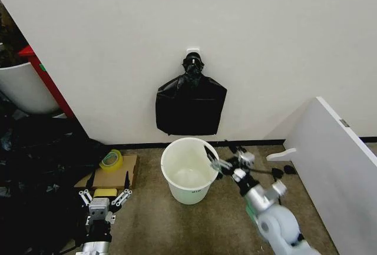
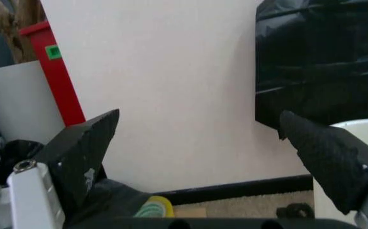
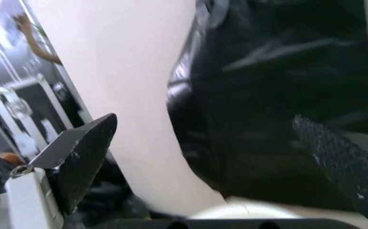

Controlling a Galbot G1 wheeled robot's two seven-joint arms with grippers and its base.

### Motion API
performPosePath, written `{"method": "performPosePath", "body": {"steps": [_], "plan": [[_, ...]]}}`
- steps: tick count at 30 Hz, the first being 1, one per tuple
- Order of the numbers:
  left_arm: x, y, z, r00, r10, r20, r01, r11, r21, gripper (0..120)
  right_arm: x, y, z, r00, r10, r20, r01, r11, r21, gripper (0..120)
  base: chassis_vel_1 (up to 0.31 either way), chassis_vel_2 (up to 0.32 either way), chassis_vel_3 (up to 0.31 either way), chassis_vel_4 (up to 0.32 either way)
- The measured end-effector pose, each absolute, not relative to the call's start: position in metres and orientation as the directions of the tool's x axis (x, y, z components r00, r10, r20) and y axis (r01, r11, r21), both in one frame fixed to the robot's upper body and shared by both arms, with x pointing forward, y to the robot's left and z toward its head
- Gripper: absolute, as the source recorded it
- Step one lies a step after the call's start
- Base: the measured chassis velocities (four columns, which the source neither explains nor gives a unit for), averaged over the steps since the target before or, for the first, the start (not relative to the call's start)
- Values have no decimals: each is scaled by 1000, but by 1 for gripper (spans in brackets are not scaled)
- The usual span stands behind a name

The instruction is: Place the garbage bag over the trash bin.

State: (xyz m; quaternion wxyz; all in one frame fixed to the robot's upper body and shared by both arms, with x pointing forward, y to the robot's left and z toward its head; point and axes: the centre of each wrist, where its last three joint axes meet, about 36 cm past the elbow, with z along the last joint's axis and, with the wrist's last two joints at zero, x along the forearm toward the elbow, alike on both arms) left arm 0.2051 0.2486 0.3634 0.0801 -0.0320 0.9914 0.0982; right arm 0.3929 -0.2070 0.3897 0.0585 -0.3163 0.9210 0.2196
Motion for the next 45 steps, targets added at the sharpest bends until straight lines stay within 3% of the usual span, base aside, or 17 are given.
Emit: {"method": "performPosePath", "body": {"steps": [7,10,20,23,26,28,32,38,40,45], "plan": [[202,252,361,-986,-62,-155,-92,976,196,99,472,-179,420,-761,-570,-309,-643,603,471,100,0,0,0,0],[200,251,360,-986,-64,-151,-93,977,194,99,498,-168,425,-764,-566,-312,-641,602,477,100,0,0,0,0],[199,253,362,-987,-62,-151,-92,976,198,99,535,-156,445,-770,-536,-347,-634,582,509,100,0,0,0,0],[197,251,364,-987,-62,-150,-91,977,195,99,542,-154,450,-768,-534,-353,-636,572,518,95,0,0,0,0],[196,251,365,-987,-62,-151,-91,977,194,99,549,-147,455,-762,-536,-363,-643,558,525,82,0,0,0,0],[196,251,365,-987,-62,-151,-91,977,194,99,550,-144,456,-761,-537,-364,-643,556,526,81,0,0,0,0],[198,252,366,-986,-54,-159,-86,976,199,99,555,-137,459,-762,-535,-365,-642,548,536,57,0,0,0,0],[198,252,367,-984,-64,-165,-96,976,195,99,559,-128,462,-758,-532,-377,-646,539,541,39,0,0,0,0],[198,252,366,-984,-64,-164,-96,976,195,99,560,-125,460,-762,-528,-376,-642,538,547,27,0,0,0,0],[200,252,366,-984,-65,-169,-97,976,194,99,561,-125,459,-769,-520,-373,-634,541,552,15,0,0,0,0]]}}
